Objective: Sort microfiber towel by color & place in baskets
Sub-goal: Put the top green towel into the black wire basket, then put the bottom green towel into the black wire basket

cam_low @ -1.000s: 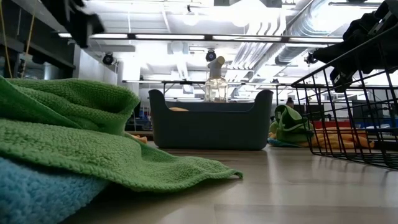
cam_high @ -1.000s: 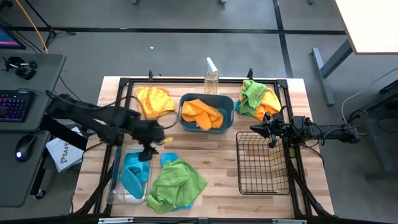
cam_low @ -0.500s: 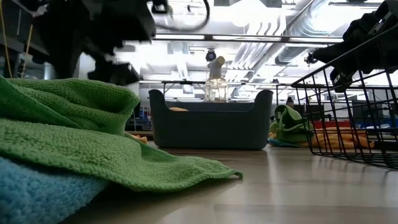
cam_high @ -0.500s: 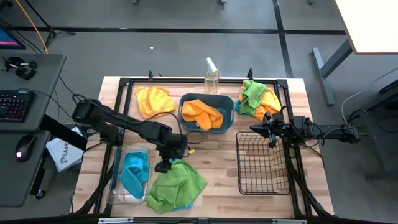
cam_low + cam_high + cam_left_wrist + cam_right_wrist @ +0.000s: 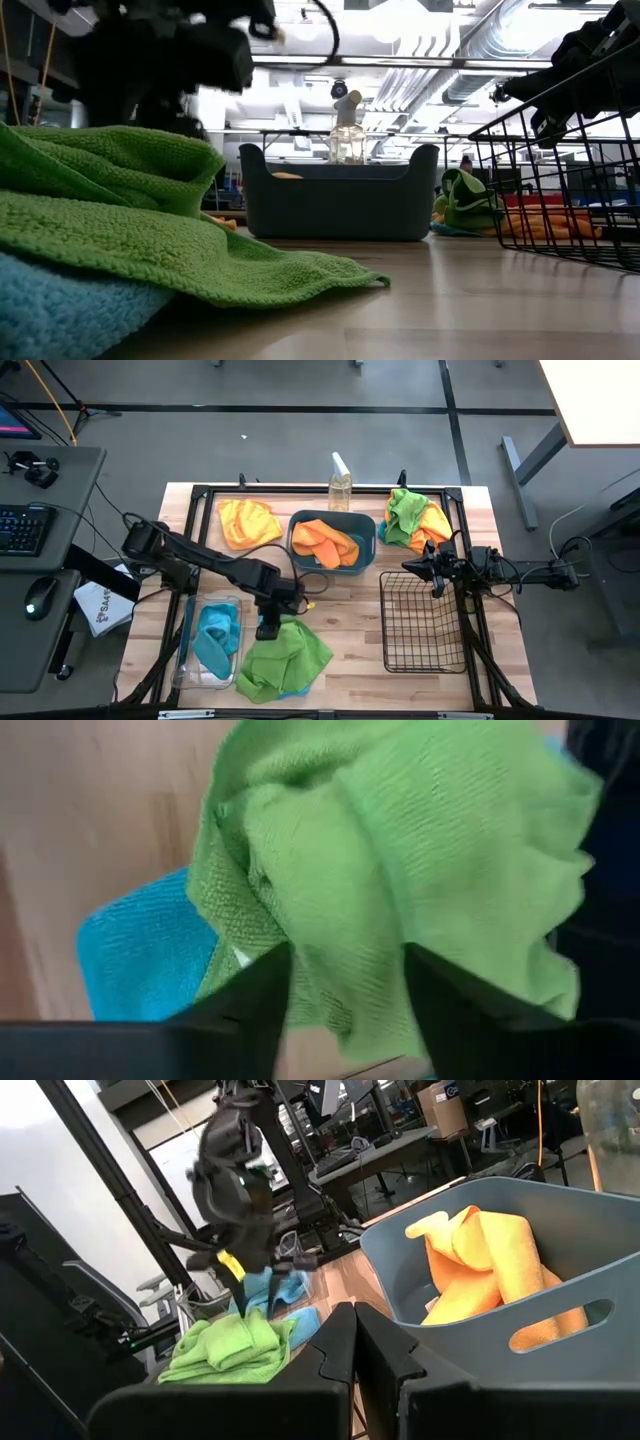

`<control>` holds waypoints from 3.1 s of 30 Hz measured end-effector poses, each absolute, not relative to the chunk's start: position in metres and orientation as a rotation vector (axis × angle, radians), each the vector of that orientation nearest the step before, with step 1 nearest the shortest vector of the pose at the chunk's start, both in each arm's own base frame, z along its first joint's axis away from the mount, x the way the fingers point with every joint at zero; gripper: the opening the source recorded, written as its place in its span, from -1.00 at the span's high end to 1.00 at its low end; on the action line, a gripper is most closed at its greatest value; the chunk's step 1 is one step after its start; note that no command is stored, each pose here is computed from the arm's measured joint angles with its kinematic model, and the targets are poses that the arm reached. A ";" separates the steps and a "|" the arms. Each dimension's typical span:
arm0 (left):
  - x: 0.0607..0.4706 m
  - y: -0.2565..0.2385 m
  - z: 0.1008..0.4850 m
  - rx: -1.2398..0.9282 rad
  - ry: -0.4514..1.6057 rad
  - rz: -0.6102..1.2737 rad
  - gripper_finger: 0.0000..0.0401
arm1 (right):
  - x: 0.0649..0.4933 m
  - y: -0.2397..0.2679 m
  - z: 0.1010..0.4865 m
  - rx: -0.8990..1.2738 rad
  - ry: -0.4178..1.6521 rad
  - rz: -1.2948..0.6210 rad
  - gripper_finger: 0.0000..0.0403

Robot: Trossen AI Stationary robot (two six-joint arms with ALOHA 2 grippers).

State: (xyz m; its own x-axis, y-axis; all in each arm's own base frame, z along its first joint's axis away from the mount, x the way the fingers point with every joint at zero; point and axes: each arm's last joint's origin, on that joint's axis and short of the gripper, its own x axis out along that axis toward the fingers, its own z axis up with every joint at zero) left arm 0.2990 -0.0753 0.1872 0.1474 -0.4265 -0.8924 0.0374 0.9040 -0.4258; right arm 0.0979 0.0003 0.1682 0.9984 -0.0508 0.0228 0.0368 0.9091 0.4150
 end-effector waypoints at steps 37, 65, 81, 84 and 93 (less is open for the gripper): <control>0.295 -0.094 0.205 -0.222 1.434 -0.340 -0.08 | 0.098 0.000 0.168 0.428 -0.033 -0.045 1.00; 0.272 -0.053 0.338 -0.253 0.975 -0.315 1.00 | 0.098 0.000 0.168 0.428 -0.033 -0.045 1.00; 0.249 -0.011 0.414 -0.124 0.541 0.016 1.00 | 0.089 -0.011 0.198 0.953 -0.519 -0.269 1.00; 0.255 -0.008 0.411 -0.077 0.489 0.047 1.00 | 0.086 -0.013 0.209 0.956 -0.670 -0.305 1.00; 0.268 0.012 0.410 -0.060 0.319 0.078 1.00 | 0.126 -0.004 0.289 0.710 -0.684 -0.029 1.00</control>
State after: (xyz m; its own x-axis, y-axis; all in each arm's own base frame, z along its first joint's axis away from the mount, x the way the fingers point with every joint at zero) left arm 0.2680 0.0120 0.4104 0.9465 0.0673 -0.3156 -0.0864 0.9952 -0.0467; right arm 0.1262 -0.0044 0.2893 0.7842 -0.2480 0.5689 -0.1995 0.7673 0.6095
